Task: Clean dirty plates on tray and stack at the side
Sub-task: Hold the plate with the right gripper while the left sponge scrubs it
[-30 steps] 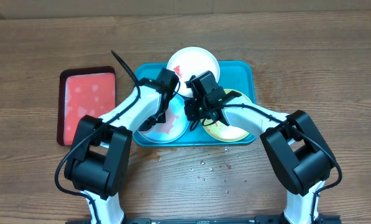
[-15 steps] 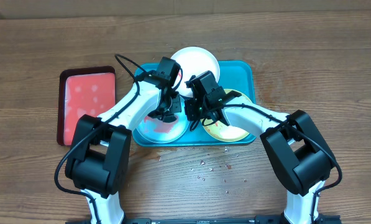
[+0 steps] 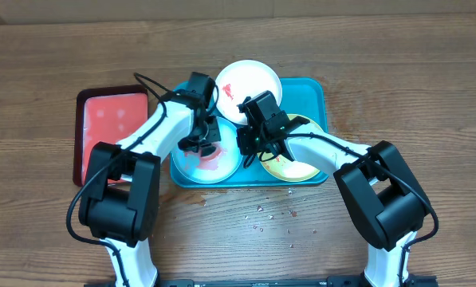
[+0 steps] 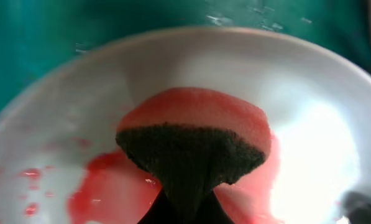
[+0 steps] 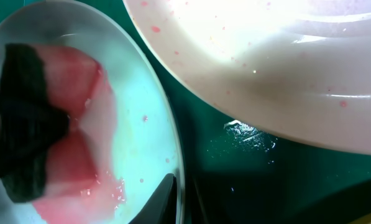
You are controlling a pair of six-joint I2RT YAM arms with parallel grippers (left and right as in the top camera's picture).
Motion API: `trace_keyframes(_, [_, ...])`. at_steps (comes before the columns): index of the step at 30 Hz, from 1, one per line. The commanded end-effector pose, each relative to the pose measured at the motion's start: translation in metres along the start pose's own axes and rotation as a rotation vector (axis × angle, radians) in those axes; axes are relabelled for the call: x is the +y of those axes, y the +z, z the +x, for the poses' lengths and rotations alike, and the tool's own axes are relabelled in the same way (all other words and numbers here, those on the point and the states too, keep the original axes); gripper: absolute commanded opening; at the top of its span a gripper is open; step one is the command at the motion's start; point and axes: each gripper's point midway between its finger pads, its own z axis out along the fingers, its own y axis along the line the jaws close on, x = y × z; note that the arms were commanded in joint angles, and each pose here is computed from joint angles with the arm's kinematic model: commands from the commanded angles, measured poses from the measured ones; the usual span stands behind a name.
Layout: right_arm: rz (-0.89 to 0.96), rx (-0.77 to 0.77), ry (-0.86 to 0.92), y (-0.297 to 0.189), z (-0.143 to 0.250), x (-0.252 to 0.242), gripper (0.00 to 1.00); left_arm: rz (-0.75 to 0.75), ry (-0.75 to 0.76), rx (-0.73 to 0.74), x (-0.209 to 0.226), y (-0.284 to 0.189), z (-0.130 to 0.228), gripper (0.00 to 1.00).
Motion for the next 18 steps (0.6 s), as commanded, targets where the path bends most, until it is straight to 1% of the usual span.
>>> trace_keyframes(1, [0.037,0.010,0.009,0.006,0.002,-0.009,0.11,-0.260,-0.008,0.085,0.065,0.038,0.019,0.04])
trace_keyframes(4, [0.037,0.010,0.008,0.006,0.002,-0.009,0.11,-0.335,0.003,0.095,0.079,0.035,0.023,0.04])
trace_keyframes(11, [0.037,0.010,0.008,0.006,0.002,-0.009,0.11,-0.550,0.044,0.073,0.114,0.014,0.020,0.04])
trace_keyframes(14, [0.037,0.009,0.008,0.006,0.002,-0.009,0.11,-0.570,0.050,0.082,0.115,0.007,0.018,0.04])
trace_keyframes(18, [0.036,0.007,0.008,0.006,0.001,-0.009,0.11,-0.537,0.043,0.086,0.104,-0.007,0.008,0.04])
